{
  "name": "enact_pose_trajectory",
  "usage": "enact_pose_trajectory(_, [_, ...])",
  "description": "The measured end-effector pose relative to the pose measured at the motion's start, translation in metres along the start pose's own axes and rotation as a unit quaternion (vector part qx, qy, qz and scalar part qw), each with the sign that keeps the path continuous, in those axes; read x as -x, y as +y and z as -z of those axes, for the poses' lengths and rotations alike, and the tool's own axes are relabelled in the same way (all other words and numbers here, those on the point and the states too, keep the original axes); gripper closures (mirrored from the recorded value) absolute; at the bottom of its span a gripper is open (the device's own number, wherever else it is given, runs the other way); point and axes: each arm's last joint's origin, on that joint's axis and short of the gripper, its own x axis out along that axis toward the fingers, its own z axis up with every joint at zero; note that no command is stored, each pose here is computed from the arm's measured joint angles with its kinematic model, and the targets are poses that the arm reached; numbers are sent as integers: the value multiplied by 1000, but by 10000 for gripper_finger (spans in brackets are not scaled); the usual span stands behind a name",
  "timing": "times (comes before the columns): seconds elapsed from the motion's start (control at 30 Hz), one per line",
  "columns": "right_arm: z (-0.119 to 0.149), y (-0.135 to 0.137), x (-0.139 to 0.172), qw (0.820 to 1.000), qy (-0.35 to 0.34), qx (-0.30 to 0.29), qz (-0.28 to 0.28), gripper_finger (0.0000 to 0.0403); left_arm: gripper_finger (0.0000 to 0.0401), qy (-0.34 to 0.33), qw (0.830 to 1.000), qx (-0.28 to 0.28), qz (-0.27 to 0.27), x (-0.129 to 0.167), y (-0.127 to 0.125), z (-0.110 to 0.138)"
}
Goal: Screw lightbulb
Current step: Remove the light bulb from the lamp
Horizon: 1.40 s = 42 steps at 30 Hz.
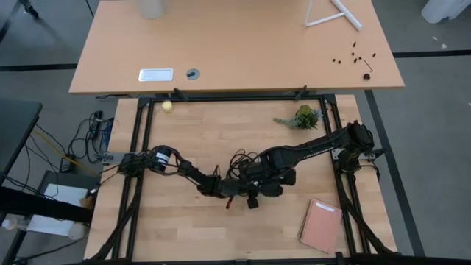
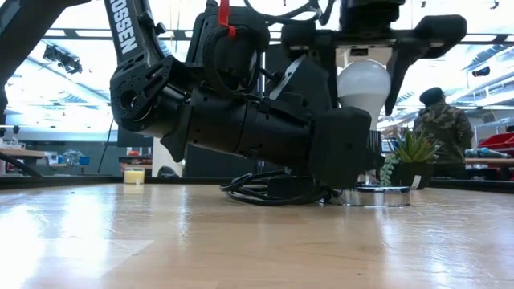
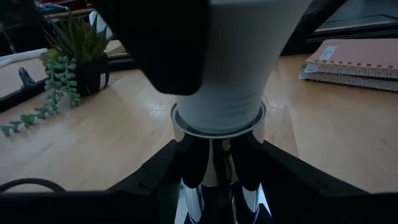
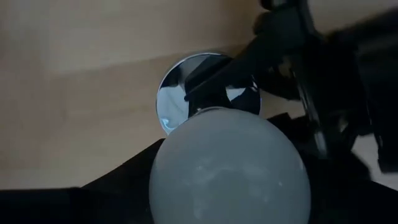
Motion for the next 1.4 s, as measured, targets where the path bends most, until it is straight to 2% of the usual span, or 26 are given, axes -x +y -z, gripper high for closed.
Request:
enact_pose_trajectory(0.1, [-1,0,0,998,11,62,4,131,212,-2,1000,-2,-1,0,0,0])
enact_pose_trajectory(0.17, [0,0,0,997,14,74,5,130,212,-3,1000,-2,-1,0,0,0])
enact_pose_trajectory(0.37, [-9,2,0,1000,11,16,14,107,212,-6,1000,-7,0,0,0,-1])
enact_pose_trajectory(0.5, [-13,2,0,996,-1,-91,17,80,212,-7,1000,-9,2,0,0,-1])
enact_pose_trajectory(0.6, [-14,2,0,982,-20,-187,8,57,212,-6,1000,-8,4,0,0,-1])
enact_pose_trajectory(0.7, [-14,0,0,958,-38,-283,-1,38,212,-6,1000,-5,4,0,0,-1])
enact_pose_trajectory(0.8, [-11,0,0,928,-40,-371,-9,22,212,-5,1000,4,6,0,-1,-1])
enact_pose_trajectory(0.87, [-8,-2,0,900,-39,-434,-12,15,212,-5,1000,10,6,0,-1,-1])
enact_pose_trajectory(0.93, [-5,-2,0,856,-34,-515,-14,13,212,-5,1000,16,6,0,-1,-1])
enact_pose_trajectory(0.97, [-3,-3,0,830,-31,-557,-11,12,212,-5,1000,21,6,0,-1,-1])
enact_pose_trajectory(1.1, [8,-7,-1,703,-19,-711,-8,17,212,-5,1000,24,6,0,-1,-1])
enact_pose_trajectory(1.17, [11,-6,-1,637,-9,-771,-10,21,212,-5,1000,26,5,0,-1,-1])
enact_pose_trajectory(1.23, [13,-5,-1,579,-2,-815,-12,27,212,-5,999,34,6,0,-1,-1])
enact_pose_trajectory(1.3, [12,-4,-1,526,4,-850,-8,29,212,-4,999,35,7,0,-1,-1])
enact_pose_trajectory(1.4, [7,-2,-1,472,5,-882,-4,30,212,-3,999,35,9,0,-1,-1])
